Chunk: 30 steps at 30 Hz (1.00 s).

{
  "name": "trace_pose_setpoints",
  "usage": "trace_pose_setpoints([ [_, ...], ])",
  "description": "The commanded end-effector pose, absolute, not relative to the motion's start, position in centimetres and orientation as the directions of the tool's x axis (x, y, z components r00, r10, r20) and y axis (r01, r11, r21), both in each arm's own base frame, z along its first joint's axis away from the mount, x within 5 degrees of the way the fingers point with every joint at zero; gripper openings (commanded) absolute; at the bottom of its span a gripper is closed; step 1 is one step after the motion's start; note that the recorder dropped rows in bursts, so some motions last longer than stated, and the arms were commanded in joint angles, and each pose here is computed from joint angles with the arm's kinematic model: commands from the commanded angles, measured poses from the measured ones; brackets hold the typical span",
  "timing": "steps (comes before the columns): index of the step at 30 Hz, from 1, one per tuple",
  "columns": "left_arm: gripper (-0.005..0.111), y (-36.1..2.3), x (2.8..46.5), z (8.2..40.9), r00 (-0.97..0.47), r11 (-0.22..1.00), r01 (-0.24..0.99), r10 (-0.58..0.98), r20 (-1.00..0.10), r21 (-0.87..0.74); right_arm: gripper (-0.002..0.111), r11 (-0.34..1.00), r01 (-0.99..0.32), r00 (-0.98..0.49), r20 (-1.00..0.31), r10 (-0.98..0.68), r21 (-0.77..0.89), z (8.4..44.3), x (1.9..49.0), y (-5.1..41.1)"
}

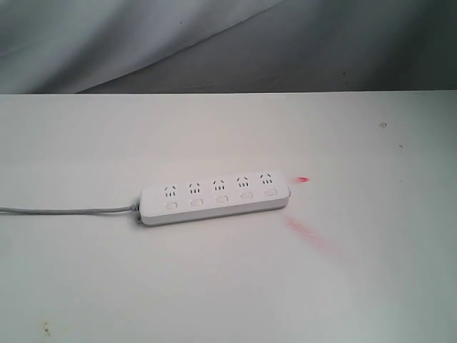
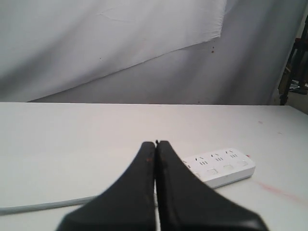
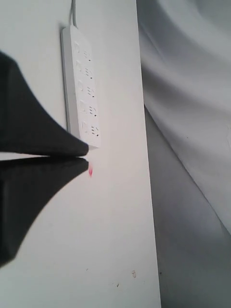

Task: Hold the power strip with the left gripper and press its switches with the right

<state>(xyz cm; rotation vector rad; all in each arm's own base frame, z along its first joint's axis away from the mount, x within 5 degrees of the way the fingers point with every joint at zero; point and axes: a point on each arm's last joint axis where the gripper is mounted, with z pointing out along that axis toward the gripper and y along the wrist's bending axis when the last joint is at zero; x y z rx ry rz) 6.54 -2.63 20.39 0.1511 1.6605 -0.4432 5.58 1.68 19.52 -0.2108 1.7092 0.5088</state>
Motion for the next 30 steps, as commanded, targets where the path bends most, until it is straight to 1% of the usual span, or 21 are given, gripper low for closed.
trace_pose_setpoints([
  [1, 0.0, -2.7, 6.5, 20.2, -0.156, 0.911, 0.357, -0.158, -0.975, -0.204, 0.0, 0.883, -0.426, -0.181, -0.974, 0.132, 0.199, 19.6, 5.6, 1.7],
  [5, 0.0, -2.7, 6.5, 20.2, -0.153, 0.912, 0.357, -0.156, -0.976, -0.202, 0.0, 0.863, -0.42, -0.242, -0.951, 0.193, 0.283, 19.4, 5.4, 1.9],
  [21, 0.0, -2.7, 6.5, 20.2, -0.153, 0.912, 0.357, -0.156, -0.976, -0.202, 0.0, 0.863, -0.42, -0.242, -0.951, 0.193, 0.283, 19.4, 5.4, 1.9],
  [25, 0.0, -2.5, 6.1, 20.6, -0.096, 0.911, 0.366, -0.163, -0.982, -0.187, 0.0, 0.863, -0.42, -0.242, -0.951, 0.193, 0.283, 19.4, 5.4, 1.9],
  [27, 0.0, -2.4, 5.8, 20.8, -0.023, 0.921, 0.38, -0.081, -0.996, -0.084, 0.0, 0.863, -0.42, -0.242, -0.951, 0.193, 0.283, 19.4, 5.4, 1.9],
  [30, 0.0, -2.2, 5.4, 21.0, 0.02, 0.926, 0.374, -0.057, -0.998, -0.046, 0.0, 0.863, -0.42, -0.242, -0.951, 0.193, 0.283, 19.4, 5.4, 1.9],
])
